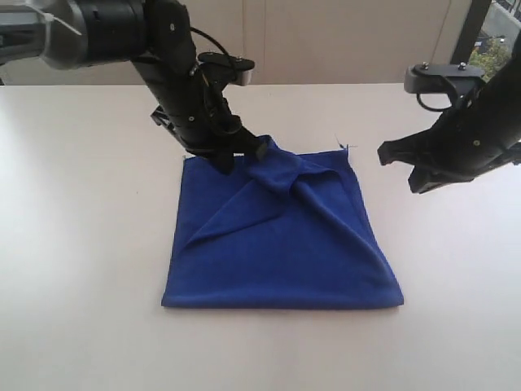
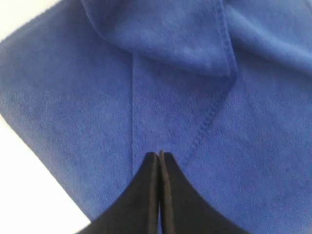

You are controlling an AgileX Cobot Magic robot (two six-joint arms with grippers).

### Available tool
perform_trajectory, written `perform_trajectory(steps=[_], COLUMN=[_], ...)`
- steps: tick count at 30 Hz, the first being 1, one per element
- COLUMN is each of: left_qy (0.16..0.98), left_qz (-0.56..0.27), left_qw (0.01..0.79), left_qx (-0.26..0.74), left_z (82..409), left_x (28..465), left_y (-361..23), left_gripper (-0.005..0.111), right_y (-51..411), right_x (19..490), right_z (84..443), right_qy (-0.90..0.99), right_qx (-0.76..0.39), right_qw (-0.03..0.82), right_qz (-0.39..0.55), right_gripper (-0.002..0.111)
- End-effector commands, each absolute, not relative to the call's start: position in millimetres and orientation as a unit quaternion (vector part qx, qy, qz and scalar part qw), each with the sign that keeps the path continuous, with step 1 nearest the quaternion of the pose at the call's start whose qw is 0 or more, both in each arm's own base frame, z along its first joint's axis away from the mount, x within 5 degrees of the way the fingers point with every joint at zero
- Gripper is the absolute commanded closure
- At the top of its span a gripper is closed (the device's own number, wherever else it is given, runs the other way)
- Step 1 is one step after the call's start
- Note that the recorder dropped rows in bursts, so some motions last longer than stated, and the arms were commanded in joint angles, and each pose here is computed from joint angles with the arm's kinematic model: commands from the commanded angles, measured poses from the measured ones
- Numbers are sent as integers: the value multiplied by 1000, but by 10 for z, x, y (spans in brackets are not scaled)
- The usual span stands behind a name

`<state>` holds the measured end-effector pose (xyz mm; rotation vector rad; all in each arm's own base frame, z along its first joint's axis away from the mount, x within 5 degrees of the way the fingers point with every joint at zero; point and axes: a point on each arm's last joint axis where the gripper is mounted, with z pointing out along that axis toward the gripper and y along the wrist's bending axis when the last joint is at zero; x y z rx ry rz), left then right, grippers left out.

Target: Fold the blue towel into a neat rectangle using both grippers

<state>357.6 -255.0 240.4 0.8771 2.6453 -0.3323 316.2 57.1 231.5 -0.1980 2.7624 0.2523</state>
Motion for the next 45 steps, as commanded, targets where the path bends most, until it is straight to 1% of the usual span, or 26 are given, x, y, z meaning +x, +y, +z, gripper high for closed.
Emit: perform_trajectory(steps=[1, 9, 13, 15, 16, 20, 22, 23, 27, 34, 36, 40, 44, 45], left_qy=[931, 923, 909, 899, 895, 884, 883, 883, 878, 877, 875, 872, 872, 872], left_qz=[-120, -125, -95, -71, -69, -85, -95, -100, -101, -78, -69, -59, -58, -58], left_qw=[168, 199, 234, 252, 260, 291, 304, 305, 305, 297, 300, 304, 304, 304], left_qx=[300, 304, 333, 352, 357, 355, 346, 344, 356, 368, 373, 378, 378, 378], left_z=[2365, 2168, 2030, 1970, 1931, 1945, 1961, 1964, 1902, 1726, 1718, 1730, 1729, 1729], left_x=[3777, 4042, 4118, 4139, 4138, 4129, 4122, 4113, 4065, 4089, 4098, 4109, 4109, 4109], left_y=[-2737, -3163, -3349, -3399, -3438, -3545, -3588, -3605, -3687, -3690, -3681, -3669, -3667, -3667], left_gripper=[107, 107, 106, 101, 96, 74, 68, 67, 68, 68, 70, 85, 104, 107], right_y=[381, 264, 267, 267, 267, 267, 268, 268, 269, 270, 270, 270, 270, 271], right_x=[3239, 3285, 3322, 3338, 3343, 3362, 3362, 3362, 3364, 3359, 3359, 3359, 3359, 3361], right_z=[2483, 2432, 2338, 2287, 2270, 2223, 2224, 2224, 2225, 2224, 2224, 2224, 2224, 2224], right_qy=[971, 973, 975, 977, 977, 978, 978, 978, 978, 978, 978, 978, 978, 978], right_qx=[-65, -42, -39, -38, -38, -37, -36, -36, -35, -36, -36, -36, -36, -35], right_qw=[202, 200, 188, 180, 178, 173, 173, 173, 174, 172, 172, 172, 172, 173], right_qz=[107, 106, 108, 108, 108, 108, 108, 108, 109, 110, 110, 110, 110, 110], right_gripper=[108, 108, 108, 108, 108, 108, 108, 108, 108, 108, 108, 108, 108, 108])
